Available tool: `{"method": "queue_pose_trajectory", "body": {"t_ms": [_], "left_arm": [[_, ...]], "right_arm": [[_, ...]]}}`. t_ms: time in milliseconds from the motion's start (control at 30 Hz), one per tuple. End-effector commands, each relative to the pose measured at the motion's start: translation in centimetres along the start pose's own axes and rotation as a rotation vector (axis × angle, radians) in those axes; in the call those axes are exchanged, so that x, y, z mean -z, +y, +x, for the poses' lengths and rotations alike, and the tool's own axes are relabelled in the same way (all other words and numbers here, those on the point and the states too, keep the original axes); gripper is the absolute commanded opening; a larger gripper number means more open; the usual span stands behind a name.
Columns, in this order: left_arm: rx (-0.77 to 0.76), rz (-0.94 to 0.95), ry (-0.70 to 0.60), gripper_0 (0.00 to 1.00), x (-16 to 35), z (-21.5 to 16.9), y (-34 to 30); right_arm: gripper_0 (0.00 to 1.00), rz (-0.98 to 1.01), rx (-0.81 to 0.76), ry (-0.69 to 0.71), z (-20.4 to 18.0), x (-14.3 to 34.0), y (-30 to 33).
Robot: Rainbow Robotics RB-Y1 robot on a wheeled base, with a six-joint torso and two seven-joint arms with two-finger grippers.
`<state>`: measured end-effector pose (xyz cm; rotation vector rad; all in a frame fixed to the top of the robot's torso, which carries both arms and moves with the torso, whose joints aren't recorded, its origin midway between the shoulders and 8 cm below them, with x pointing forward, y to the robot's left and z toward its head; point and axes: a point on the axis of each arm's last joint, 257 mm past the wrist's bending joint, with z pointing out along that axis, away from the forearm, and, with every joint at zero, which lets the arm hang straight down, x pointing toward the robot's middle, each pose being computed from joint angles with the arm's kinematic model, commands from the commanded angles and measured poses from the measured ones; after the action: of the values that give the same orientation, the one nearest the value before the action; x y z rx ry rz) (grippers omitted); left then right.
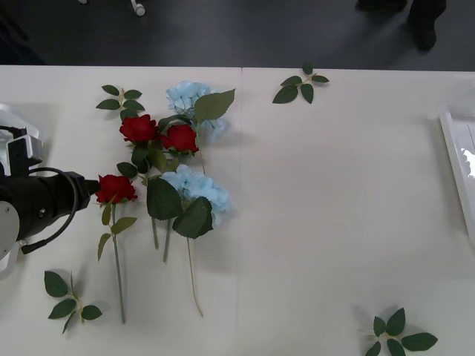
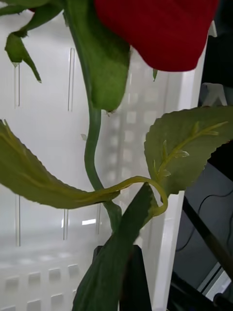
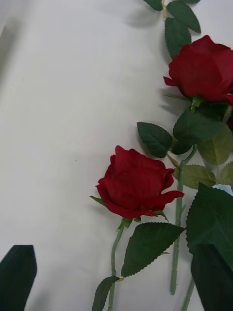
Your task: Put the red flowers into the right box and the blue flowers into the left box
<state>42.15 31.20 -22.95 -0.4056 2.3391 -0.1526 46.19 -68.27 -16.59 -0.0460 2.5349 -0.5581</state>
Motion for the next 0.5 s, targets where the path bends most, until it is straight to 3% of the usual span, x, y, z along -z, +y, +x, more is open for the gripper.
{"method": "queue_pose_trajectory", "body": {"t_ms": [33, 333, 400, 467, 500], "left_arm": [[0.024, -0.016, 0.016, 1.0, -1.0, 0.1, -0.4], [-0.038, -0.046, 0.075, 1.0, -3.3, 2.1, -1.1], [-0.055, -0.063, 0.09, 1.0, -4.1, 2.5, -1.1], [-0.078, -0.088, 0.108, 1.0, -5.1, 2.9, -1.0], [-0.082, -0.091, 0.111, 1.0, -5.3, 3.0, -1.0]], "right_arm": [[0.0, 0.022, -0.009, -0.059, -2.0, 0.2, -0.8], [0.0, 0.009, -0.028, -0.078, -2.4, -0.1, -0.2], [0.22, -0.002, -0.036, -0.094, -2.8, -0.2, 0.2], [0.63, -0.028, -0.06, -0.12, -3.3, -0.4, 1.0], [0.71, -0.03, -0.064, -0.127, -3.5, -0.4, 1.1]]}}
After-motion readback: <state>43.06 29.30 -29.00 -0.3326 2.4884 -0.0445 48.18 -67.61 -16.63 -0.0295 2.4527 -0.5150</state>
